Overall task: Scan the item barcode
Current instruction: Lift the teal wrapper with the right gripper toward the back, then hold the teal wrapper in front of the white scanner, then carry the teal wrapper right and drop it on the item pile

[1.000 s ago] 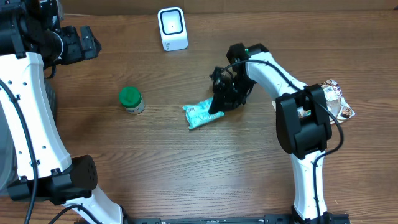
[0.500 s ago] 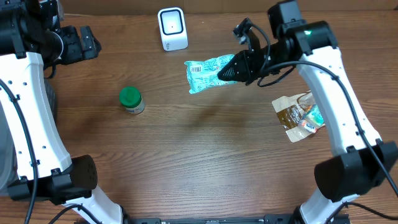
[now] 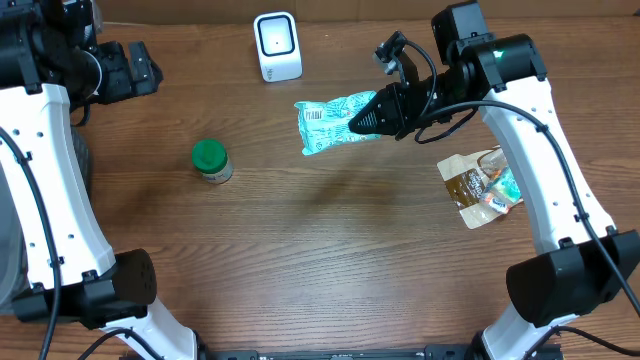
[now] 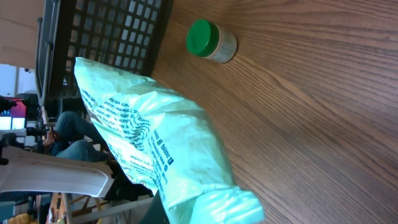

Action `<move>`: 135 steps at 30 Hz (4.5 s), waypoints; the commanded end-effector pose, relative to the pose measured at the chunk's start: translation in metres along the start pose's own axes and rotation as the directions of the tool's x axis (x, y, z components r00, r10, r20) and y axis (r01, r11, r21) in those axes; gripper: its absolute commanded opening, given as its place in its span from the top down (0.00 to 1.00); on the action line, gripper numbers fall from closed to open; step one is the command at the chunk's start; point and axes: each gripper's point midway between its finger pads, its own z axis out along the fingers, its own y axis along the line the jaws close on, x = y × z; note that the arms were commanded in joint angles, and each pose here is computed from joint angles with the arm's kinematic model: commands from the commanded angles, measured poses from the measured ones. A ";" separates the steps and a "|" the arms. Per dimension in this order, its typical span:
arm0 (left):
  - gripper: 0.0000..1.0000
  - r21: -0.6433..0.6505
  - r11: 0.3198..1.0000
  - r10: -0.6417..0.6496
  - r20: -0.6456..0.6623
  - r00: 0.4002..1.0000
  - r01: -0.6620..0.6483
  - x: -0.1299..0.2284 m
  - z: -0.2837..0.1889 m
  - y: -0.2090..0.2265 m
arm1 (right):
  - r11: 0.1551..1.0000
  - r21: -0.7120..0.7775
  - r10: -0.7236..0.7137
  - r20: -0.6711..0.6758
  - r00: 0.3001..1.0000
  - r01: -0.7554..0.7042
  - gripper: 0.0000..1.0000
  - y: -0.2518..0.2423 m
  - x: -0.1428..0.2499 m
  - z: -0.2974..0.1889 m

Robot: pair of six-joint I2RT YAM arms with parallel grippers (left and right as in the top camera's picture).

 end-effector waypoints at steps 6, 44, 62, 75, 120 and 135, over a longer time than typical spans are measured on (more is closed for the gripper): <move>0.01 -0.003 1.000 0.025 0.005 1.000 -0.025 0.000 -0.001 -0.002 | 0.999 -0.026 -0.036 0.024 0.999 0.037 0.96 0.012 -0.004 -0.006; 0.00 -0.003 1.000 0.025 0.005 1.000 -0.025 0.000 -0.001 -0.002 | 0.471 0.882 -0.507 0.288 0.813 -0.018 0.96 -0.008 -0.150 -0.045; 0.01 -0.003 1.000 0.026 0.005 1.000 -0.026 0.000 -0.001 -0.002 | -0.248 0.962 -0.802 -0.269 0.533 0.113 0.96 -0.096 -0.265 0.064; 0.01 -0.003 1.000 0.025 0.005 1.000 -0.025 0.000 -0.001 -0.002 | -0.225 0.951 -0.826 -0.302 0.477 0.213 0.96 -0.115 -0.262 0.113; 0.00 -0.003 1.000 0.025 0.005 1.000 -0.025 0.000 -0.001 -0.002 | 0.709 0.705 -0.530 0.504 0.682 0.030 0.96 0.047 -0.174 -0.081; 0.01 -0.003 1.000 0.026 0.005 1.000 -0.026 0.000 -0.001 -0.002 | 0.537 0.668 0.321 0.403 0.857 -0.515 0.96 -0.101 0.014 -0.140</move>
